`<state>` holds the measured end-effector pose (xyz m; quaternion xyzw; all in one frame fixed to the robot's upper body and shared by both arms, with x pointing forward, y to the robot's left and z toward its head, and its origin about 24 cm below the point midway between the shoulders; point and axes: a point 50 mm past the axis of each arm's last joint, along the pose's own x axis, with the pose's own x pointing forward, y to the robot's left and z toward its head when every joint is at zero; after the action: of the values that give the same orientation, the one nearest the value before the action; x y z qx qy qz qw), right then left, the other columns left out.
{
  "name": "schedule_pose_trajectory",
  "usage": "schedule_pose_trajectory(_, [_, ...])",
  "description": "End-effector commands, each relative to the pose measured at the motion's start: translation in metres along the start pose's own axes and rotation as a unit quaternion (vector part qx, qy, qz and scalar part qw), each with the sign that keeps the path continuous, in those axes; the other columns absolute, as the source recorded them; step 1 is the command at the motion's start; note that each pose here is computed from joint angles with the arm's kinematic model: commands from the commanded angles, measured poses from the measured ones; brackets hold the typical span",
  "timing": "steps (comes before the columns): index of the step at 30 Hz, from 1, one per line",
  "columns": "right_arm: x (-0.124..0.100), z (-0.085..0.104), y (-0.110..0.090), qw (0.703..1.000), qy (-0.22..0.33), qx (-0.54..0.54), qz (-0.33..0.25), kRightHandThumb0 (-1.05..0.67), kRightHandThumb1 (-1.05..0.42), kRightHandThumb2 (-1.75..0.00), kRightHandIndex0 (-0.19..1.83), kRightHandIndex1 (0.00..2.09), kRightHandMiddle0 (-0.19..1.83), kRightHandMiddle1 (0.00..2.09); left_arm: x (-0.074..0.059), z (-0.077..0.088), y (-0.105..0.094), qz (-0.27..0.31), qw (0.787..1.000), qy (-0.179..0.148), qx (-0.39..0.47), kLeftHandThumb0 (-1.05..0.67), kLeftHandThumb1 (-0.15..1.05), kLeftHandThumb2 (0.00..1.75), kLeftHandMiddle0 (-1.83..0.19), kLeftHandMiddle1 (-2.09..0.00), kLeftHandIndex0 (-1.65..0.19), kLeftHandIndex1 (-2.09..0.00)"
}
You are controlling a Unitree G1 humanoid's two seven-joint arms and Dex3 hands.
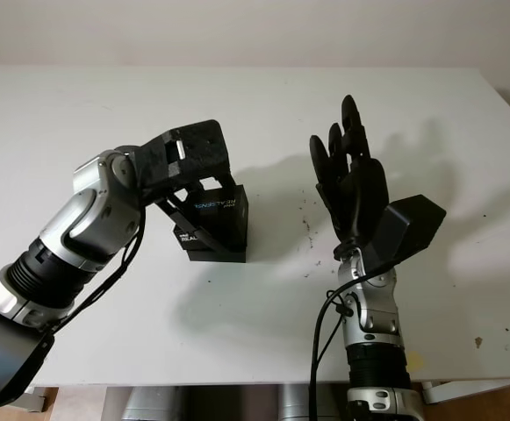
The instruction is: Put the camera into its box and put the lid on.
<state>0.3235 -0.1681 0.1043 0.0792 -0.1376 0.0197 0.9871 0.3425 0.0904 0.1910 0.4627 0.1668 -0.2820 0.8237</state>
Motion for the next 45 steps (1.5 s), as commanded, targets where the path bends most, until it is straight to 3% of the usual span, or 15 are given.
schedule_pose_trajectory(1, [0.003, 0.004, 0.002, 1.0, -0.013, 0.005, 0.004, -0.68, -1.05, -0.23, -0.02, 0.05, 0.03, 0.05, 0.003, 0.014, -0.022, -0.063, 0.997, -0.031, 0.013, -0.45, 1.05, 0.22, 0.15, -1.95, 0.19, -1.82])
schedule_pose_trajectory(2, [0.003, 0.004, 0.002, 1.0, -0.012, 0.004, 0.003, -0.68, -1.05, -0.23, -0.02, 0.05, 0.03, 0.05, 0.002, 0.015, -0.023, -0.069, 0.997, -0.032, 0.015, -0.46, 1.05, 0.22, 0.16, -1.94, 0.19, -1.79])
schedule_pose_trajectory(3, [0.003, 0.004, 0.003, 1.0, -0.012, 0.004, 0.002, -0.69, -1.05, -0.23, -0.01, 0.06, 0.04, 0.06, 0.0, 0.015, -0.023, -0.075, 0.996, -0.035, 0.022, -0.45, 1.05, 0.24, 0.18, -1.65, 0.19, -1.41])
schedule_pose_trajectory(5, [0.003, 0.005, 0.003, 1.0, -0.013, 0.002, 0.001, -0.68, -1.05, -0.23, -0.01, 0.06, 0.04, 0.06, -0.003, 0.016, -0.025, -0.086, 0.995, -0.04, 0.03, -0.45, 1.05, 0.26, 0.19, -1.39, 0.19, -1.09])
schedule_pose_trajectory(6, [0.003, 0.005, 0.003, 1.0, -0.013, 0.001, 0.001, -0.68, -1.05, -0.23, -0.02, 0.05, 0.04, 0.05, -0.004, 0.016, -0.027, -0.092, 0.994, -0.044, 0.036, -0.45, 1.05, 0.25, 0.17, -1.68, 0.19, -1.03])
schedule_pose_trajectory(7, [0.003, 0.005, 0.002, 1.0, -0.013, 0.001, 0.001, -0.68, -1.05, -0.23, -0.02, 0.05, 0.03, 0.05, -0.005, 0.016, -0.028, -0.097, 0.993, -0.043, 0.045, -0.46, 1.05, 0.25, 0.13, -1.84, 0.19, -1.27])
schedule_pose_trajectory(10, [0.004, 0.004, 0.002, 1.0, -0.013, 0.0, 0.002, -0.68, -1.05, -0.23, -0.02, 0.05, 0.03, 0.05, -0.009, 0.018, -0.032, -0.099, 0.989, -0.045, 0.096, -0.5, 1.05, 0.27, 0.18, -1.7, 0.19, -1.21])
schedule_pose_trajectory(12, [0.004, 0.005, 0.002, 1.0, -0.013, 0.0, 0.0, -0.67, -1.05, -0.24, -0.02, 0.05, 0.04, 0.06, -0.011, 0.019, -0.034, -0.097, 0.987, -0.045, 0.119, -0.52, 1.05, 0.28, 0.19, -0.7, 0.19, -0.5])
schedule_pose_trajectory(13, [0.004, 0.005, 0.003, 1.0, -0.013, 0.0, 0.0, -0.68, -1.05, -0.24, -0.01, 0.06, 0.04, 0.06, -0.012, 0.02, -0.034, -0.097, 0.986, -0.044, 0.126, -0.52, 1.05, 0.29, 0.19, -0.38, 0.19, -0.25])
schedule_pose_trajectory(14, [0.004, 0.005, 0.003, 1.0, -0.014, 0.001, 0.0, -0.67, -1.05, -0.24, -0.01, 0.06, 0.04, 0.06, -0.013, 0.02, -0.034, -0.098, 0.986, -0.043, 0.127, -0.53, 1.05, 0.3, 0.19, -0.15, 0.19, -0.1])
schedule_pose_trajectory(15, [0.004, 0.005, 0.003, 1.0, -0.014, -0.001, 0.001, -0.67, -1.05, -0.24, -0.01, 0.06, 0.04, 0.06, -0.014, 0.02, -0.035, -0.1, 0.986, -0.04, 0.125, -0.53, 1.05, 0.3, 0.19, -0.08, 0.19, -0.05])
schedule_pose_trajectory(30, [0.003, 0.006, 0.003, 1.0, -0.014, 0.002, -0.002, -0.69, -1.05, -0.23, 0.0, 0.06, 0.05, 0.06, -0.016, 0.02, -0.039, -0.105, 0.99, -0.029, 0.09, -0.55, 1.05, 0.27, 0.19, 0.0, 0.19, 0.0])
schedule_pose_trajectory(35, [0.003, 0.005, 0.002, 1.0, -0.015, 0.0, 0.002, -0.68, -1.05, -0.23, -0.01, 0.05, 0.05, 0.05, -0.02, 0.02, -0.036, -0.094, 0.989, -0.054, 0.097, -0.63, 1.05, 0.34, 0.19, 0.0, 0.19, 0.0])
schedule_pose_trajectory(39, [0.003, 0.005, 0.002, 1.0, -0.014, 0.001, 0.003, -0.69, -1.05, -0.22, -0.01, 0.05, 0.04, 0.05, -0.025, 0.024, -0.03, -0.038, 0.988, -0.074, 0.132, -0.69, 1.05, 0.45, 0.19, 0.0, 0.19, 0.0])
schedule_pose_trajectory(45, [0.002, 0.004, 0.0, 1.0, -0.011, -0.007, 0.0, -0.68, -1.05, -0.23, 0.0, 0.06, 0.04, 0.05, -0.032, 0.021, -0.009, 0.092, 0.964, -0.142, 0.204, -0.76, 1.05, 0.61, 0.19, 0.0, 0.19, 0.0])
